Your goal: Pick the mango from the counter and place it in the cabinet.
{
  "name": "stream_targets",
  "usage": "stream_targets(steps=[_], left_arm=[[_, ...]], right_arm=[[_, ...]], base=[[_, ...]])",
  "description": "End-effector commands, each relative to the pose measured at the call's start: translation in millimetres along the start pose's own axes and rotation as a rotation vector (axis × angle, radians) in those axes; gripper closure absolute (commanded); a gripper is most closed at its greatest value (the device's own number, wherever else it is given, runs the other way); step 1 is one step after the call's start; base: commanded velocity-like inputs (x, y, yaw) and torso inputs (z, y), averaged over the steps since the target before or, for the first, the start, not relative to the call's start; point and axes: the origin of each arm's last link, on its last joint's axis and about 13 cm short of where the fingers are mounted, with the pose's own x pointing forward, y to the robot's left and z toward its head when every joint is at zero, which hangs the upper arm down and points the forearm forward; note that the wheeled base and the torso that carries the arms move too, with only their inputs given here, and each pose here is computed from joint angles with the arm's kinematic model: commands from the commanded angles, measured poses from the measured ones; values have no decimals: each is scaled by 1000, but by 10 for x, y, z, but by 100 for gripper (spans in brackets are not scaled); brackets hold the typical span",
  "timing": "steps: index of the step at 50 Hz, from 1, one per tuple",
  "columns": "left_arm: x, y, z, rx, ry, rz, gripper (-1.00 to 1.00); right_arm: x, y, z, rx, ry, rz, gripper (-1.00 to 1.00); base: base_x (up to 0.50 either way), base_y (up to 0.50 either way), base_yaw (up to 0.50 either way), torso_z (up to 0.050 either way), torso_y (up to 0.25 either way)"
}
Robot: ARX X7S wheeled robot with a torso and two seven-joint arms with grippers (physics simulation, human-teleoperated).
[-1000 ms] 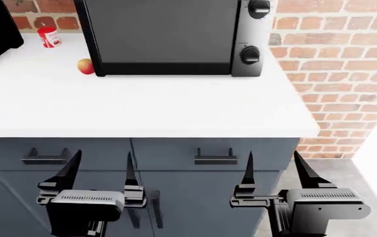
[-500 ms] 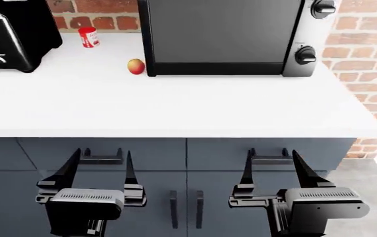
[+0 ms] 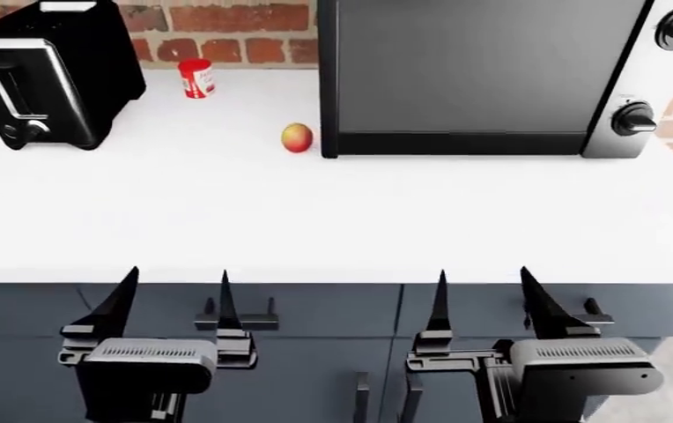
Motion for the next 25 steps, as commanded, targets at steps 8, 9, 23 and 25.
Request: stream_targets(steps=[8,9,23,25], left_arm=[[-18,20,85,-4,-61,7,-100],[-18,20,89,-4,-63,7,-100],[-21,19,106,-11,-54,-1,-100],[-18,19,103,-10,-51,-1,-100]], right_arm=[[-30,3,84,8,-35,7,-100],[-32,3,87,8,-36,8,-100],[-20,10,58,5,-21,14,-100],[-16,14,55,2,-17,15,-100]], base=[[316,0,0,0,0],[309,0,0,0,0],[306,0,0,0,0],[244,0,0,0,0]])
